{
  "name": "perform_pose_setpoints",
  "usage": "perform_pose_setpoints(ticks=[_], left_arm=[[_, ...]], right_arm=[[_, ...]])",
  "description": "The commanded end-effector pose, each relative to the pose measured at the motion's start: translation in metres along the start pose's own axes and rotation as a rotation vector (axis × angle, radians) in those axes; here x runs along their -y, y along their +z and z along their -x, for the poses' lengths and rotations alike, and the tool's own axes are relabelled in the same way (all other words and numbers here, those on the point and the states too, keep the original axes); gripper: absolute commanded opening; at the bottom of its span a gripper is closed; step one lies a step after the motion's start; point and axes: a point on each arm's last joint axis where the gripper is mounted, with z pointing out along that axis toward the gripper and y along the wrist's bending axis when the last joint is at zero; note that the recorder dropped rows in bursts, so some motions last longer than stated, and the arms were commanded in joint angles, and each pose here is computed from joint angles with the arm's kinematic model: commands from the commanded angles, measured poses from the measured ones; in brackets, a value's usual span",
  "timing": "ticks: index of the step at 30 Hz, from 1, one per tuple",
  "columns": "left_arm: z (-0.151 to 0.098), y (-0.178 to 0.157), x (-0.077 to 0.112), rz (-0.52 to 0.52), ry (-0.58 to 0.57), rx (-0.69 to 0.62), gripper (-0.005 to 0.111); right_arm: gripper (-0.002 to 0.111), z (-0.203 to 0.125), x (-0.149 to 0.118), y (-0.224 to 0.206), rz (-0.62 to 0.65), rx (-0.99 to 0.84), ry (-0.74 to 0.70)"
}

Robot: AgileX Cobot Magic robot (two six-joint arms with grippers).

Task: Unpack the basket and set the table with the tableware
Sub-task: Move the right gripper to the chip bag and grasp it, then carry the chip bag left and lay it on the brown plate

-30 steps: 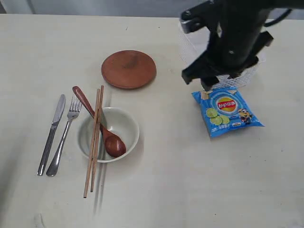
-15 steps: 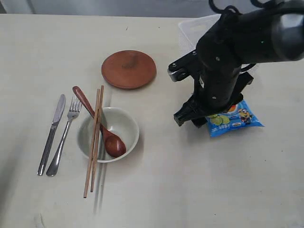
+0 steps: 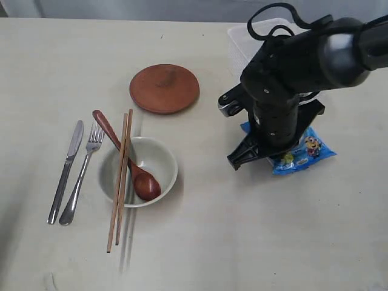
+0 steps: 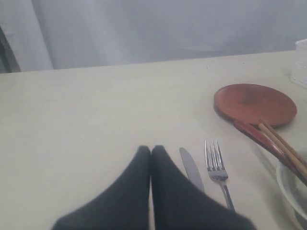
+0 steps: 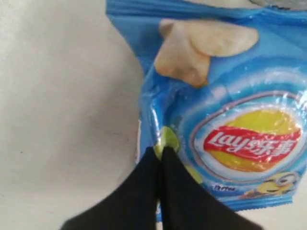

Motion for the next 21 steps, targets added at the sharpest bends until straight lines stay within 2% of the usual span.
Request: perform_pose_setpoints(ticks=[1, 4, 11, 17, 21], left_arm=[[-0.001, 0.000, 0.000, 0.001, -0.011, 0.003, 0.000], [-0.001, 0.000, 0.000, 0.001, -0.011, 0.003, 0.000], [-0.001, 0.000, 0.000, 0.001, -0.011, 0.003, 0.000], [-0.001, 0.000, 0.000, 0.001, -0.011, 0.003, 0.000], [-0.001, 0.000, 0.000, 0.001, -0.011, 0.003, 0.000]], right_arm=[[0.000, -0.003, -0.002, -0.008, -0.010, 0.005, -0.028], [0.000, -0.006, -0.012, -0.032, 0.001, 0.080, -0.064], [0.000, 0.002, -0.034, -0.094, 0.025, 0.434, -0.194], [0.000, 0.047, -0.037, -0.135, 0.058, 0.617, -0.157], [0.000, 0.084, -0.044, -0.143, 0.008, 0.684, -0.213]])
